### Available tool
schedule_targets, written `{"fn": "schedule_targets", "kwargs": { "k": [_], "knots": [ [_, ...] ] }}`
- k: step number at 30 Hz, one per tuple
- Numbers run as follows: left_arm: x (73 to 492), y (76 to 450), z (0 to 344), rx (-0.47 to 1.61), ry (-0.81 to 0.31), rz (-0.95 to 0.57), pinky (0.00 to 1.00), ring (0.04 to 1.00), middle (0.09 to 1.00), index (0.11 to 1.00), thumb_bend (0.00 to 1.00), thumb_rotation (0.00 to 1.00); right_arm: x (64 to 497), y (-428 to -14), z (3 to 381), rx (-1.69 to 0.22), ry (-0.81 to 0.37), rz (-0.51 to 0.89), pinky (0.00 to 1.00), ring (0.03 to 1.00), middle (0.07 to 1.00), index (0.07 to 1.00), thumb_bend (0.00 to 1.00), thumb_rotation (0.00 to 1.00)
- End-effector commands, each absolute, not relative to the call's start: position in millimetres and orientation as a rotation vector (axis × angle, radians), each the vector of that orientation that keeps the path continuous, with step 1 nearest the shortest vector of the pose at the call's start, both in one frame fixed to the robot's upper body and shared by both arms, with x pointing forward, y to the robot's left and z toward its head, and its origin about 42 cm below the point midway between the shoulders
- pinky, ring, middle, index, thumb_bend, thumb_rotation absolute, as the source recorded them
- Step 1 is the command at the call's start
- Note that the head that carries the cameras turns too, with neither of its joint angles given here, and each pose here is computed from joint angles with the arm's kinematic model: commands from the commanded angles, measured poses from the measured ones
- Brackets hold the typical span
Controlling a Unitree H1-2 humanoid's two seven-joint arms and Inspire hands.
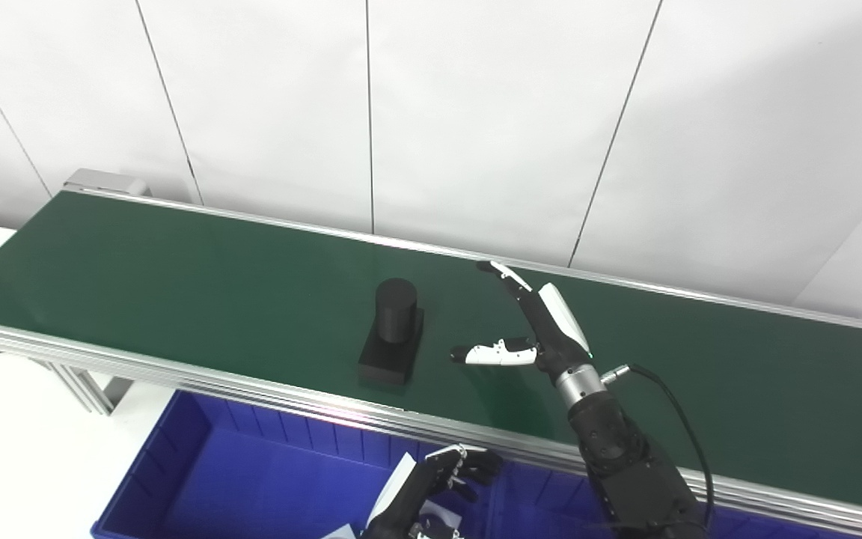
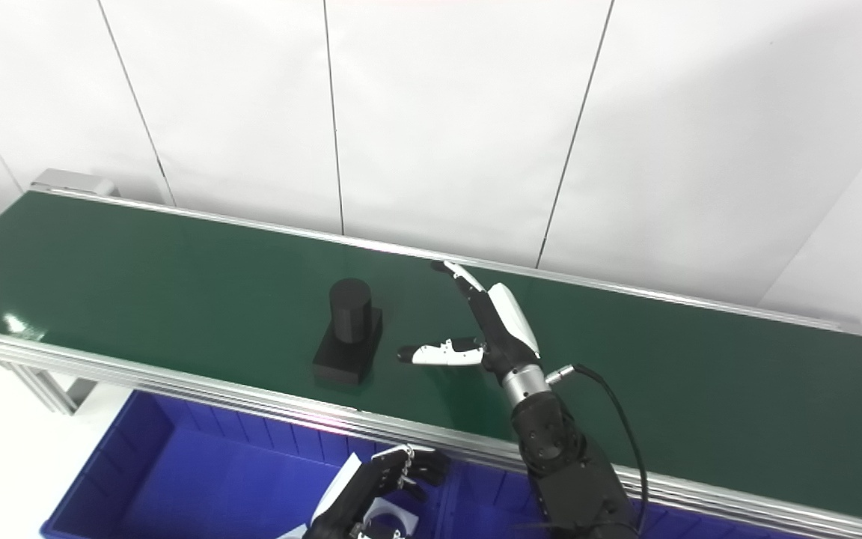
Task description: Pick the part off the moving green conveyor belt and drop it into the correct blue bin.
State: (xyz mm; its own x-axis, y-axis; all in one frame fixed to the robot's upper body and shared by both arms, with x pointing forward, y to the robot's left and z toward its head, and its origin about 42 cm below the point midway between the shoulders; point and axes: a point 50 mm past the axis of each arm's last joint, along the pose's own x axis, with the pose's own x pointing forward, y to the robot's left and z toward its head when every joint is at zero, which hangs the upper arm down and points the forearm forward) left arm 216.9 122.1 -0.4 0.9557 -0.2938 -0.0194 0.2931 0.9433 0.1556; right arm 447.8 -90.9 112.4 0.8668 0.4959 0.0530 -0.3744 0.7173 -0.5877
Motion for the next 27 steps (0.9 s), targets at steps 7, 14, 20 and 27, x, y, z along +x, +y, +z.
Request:
{"fn": "schedule_targets", "kwargs": {
  "k": [7,14,20,27],
  "knots": [
    [221.5,117.1,9.7,0.144,-0.072,-0.293,0.55,0.661,0.693,0.685,0.81,0.07,462.7,-77.3,139.8,-0.593,-0.290,0.478,0.84,0.931,0.923,0.879,1.00,0.41],
    [218.2,113.7,9.1,0.143,-0.071,-0.298,0.57,0.660,0.688,0.683,0.82,0.07,465.5,-78.8,133.8,-0.603,-0.268,0.483,0.80,0.899,0.915,0.870,1.00,0.40],
    [213.7,107.9,8.9,0.146,-0.072,-0.308,0.57,0.667,0.690,0.684,0.83,0.09,472.2,-75.6,133.1,-0.623,-0.255,0.482,0.77,0.853,0.878,0.853,1.00,0.39],
    [211.6,103.5,11.6,0.134,-0.080,-0.311,0.56,0.654,0.681,0.683,0.82,0.08,477.5,-68.3,132.2,-0.658,-0.239,0.489,0.76,0.852,0.873,0.852,1.00,0.38]
  ]
}}
